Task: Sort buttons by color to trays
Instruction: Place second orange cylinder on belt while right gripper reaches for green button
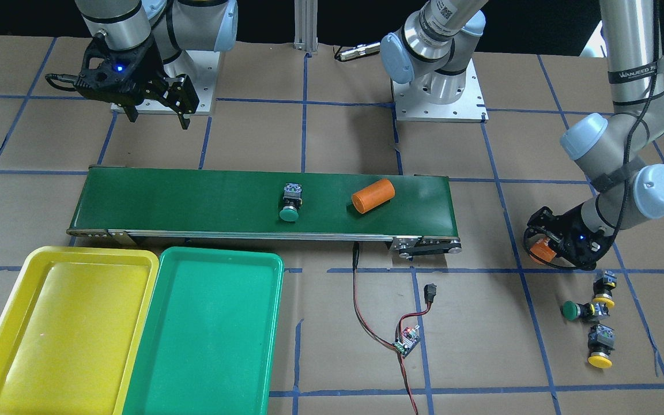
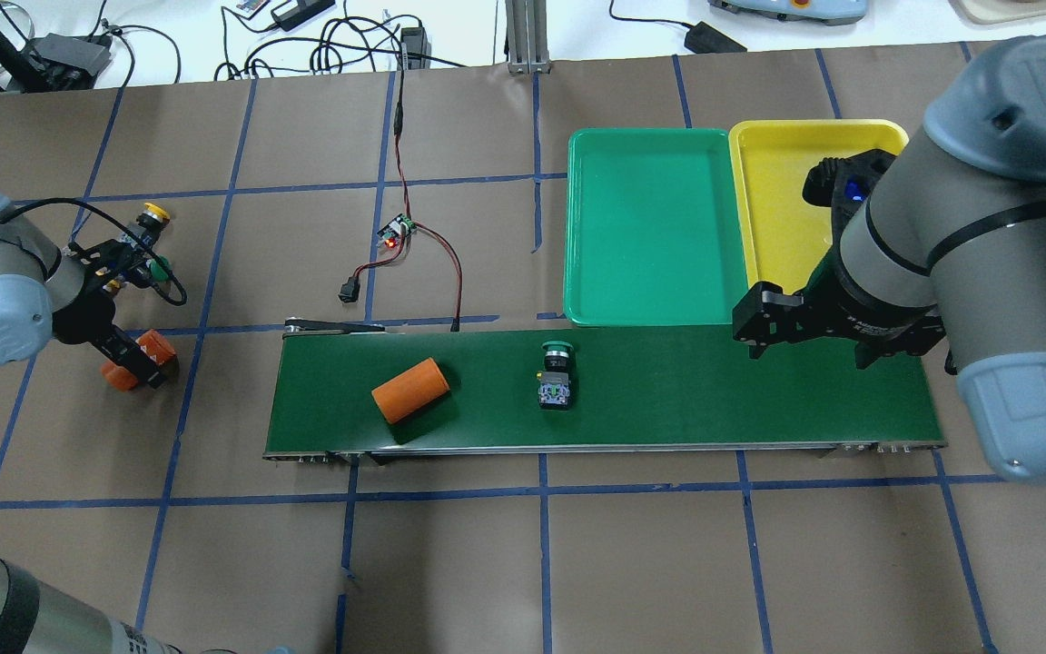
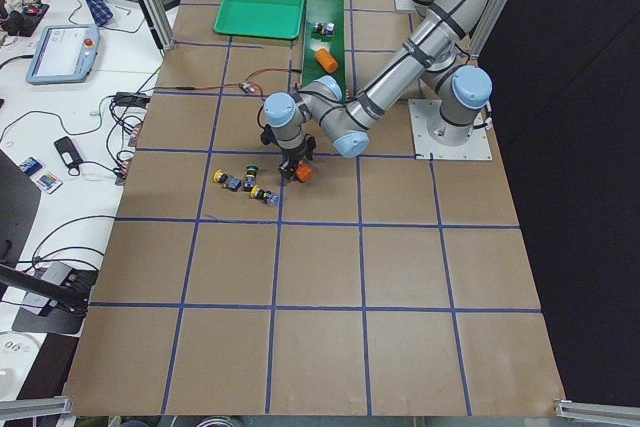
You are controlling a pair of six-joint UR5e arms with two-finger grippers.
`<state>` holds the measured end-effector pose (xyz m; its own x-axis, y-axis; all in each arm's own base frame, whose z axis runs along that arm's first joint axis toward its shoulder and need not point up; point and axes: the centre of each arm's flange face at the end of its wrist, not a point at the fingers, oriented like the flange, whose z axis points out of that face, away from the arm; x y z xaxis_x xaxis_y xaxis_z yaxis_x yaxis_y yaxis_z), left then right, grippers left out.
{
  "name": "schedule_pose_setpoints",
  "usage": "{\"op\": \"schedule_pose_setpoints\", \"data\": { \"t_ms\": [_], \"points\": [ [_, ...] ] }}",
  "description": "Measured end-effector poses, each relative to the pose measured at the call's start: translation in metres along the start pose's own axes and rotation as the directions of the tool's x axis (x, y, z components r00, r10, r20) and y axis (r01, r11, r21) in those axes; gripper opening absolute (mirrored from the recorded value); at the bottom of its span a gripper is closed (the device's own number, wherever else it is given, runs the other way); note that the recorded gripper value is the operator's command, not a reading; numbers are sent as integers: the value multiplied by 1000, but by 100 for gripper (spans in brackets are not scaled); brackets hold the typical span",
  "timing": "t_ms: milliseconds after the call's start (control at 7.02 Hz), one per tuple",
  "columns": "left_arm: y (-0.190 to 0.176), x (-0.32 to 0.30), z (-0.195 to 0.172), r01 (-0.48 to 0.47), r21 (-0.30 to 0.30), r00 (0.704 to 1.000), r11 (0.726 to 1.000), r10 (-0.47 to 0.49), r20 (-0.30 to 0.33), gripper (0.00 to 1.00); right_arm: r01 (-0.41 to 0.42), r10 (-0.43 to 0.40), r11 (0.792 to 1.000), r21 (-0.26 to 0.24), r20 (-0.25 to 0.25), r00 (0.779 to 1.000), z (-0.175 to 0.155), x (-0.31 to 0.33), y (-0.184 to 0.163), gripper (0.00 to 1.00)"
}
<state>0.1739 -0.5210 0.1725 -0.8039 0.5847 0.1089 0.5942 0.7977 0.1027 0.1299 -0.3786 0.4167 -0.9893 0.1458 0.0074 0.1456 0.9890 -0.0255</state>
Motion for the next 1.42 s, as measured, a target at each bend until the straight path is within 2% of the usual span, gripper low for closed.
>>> {"op": "schedule_pose_setpoints", "data": {
  "t_ms": [285,570,712,854,997,1139,1282,1424],
  "points": [
    [-5,16,-21,-19,6,999,1000,19,38,0,-1,1,1000,-19,-8,1000,4,1,0,100],
    [-27,81,-67,-117,19,989,993,115,91,0,0,0,1000,-28,-10,1000,6,1,0,100],
    [-48,132,-89,-210,15,971,978,207,118,0,0,0,1000,-31,-11,1000,8,1,-1,100],
    [-70,184,-101,-308,4,943,951,305,136,0,-2,2,999,-33,-8,1000,9,1,0,100],
    [-87,231,-101,-393,-10,910,920,390,139,0,-2,2,999,-38,-12,1000,11,1,-1,100],
    [-92,262,-89,-434,-25,893,900,434,121,1,-1,0,999,-47,-19,1000,17,2,-1,100],
    [-90,281,-74,-447,-36,889,894,449,97,43,-1,-1,998,-61,-19,1000,26,1,1,100],
    [-90,295,-62,-454,-44,886,890,456,81,99,2,-3,997,-73,-14,1000,35,0,-1,100]
  ]
}}
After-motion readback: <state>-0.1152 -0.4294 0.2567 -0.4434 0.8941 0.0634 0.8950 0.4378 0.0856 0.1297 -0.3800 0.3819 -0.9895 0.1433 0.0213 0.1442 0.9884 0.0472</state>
